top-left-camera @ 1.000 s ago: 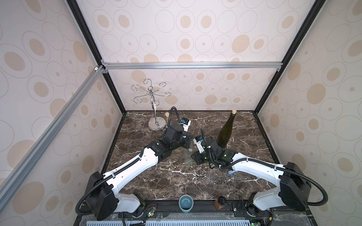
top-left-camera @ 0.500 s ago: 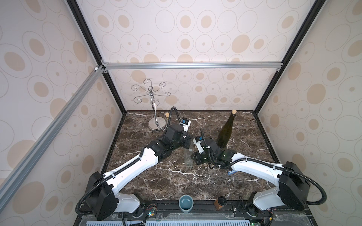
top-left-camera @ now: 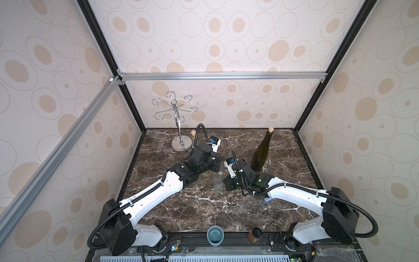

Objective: Remove the label from the bottle
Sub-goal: Tear open the label from the bottle.

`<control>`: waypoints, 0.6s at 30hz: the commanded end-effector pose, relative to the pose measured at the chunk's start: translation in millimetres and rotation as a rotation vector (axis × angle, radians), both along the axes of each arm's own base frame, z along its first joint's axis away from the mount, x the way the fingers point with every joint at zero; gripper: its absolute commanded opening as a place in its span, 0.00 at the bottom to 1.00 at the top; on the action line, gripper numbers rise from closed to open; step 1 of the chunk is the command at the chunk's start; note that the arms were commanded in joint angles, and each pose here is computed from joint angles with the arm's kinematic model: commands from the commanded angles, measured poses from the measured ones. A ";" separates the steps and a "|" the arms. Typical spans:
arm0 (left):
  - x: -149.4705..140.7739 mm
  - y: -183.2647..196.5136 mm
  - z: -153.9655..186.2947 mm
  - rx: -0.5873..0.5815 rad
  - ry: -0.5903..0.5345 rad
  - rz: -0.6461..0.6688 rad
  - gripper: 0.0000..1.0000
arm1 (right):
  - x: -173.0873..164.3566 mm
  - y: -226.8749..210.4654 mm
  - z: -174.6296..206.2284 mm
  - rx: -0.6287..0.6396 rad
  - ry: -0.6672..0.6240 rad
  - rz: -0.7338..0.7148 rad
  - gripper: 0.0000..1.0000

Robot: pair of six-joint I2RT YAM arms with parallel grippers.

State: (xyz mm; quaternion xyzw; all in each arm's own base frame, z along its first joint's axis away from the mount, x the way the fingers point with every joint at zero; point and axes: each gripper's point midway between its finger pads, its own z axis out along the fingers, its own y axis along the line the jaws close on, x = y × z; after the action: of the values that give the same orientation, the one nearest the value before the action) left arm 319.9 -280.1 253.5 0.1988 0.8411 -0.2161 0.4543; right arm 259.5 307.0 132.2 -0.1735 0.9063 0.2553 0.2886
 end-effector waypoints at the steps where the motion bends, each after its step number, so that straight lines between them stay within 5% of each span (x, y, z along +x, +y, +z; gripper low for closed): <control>1: -2.7 -6.2 14.1 -0.030 -0.013 -0.018 0.11 | 2.7 -4.3 2.1 -0.009 -0.019 -0.024 0.00; 18: -5.9 -10.3 11.4 -0.013 -0.013 -0.060 0.11 | 0.7 -7.1 0.5 -0.008 -0.022 -0.023 0.00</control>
State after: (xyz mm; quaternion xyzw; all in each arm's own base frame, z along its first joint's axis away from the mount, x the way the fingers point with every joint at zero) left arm 318.7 -281.6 253.6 0.2064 0.8392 -0.2178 0.4535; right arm 258.7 305.5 130.7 -0.1734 0.9067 0.2538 0.2887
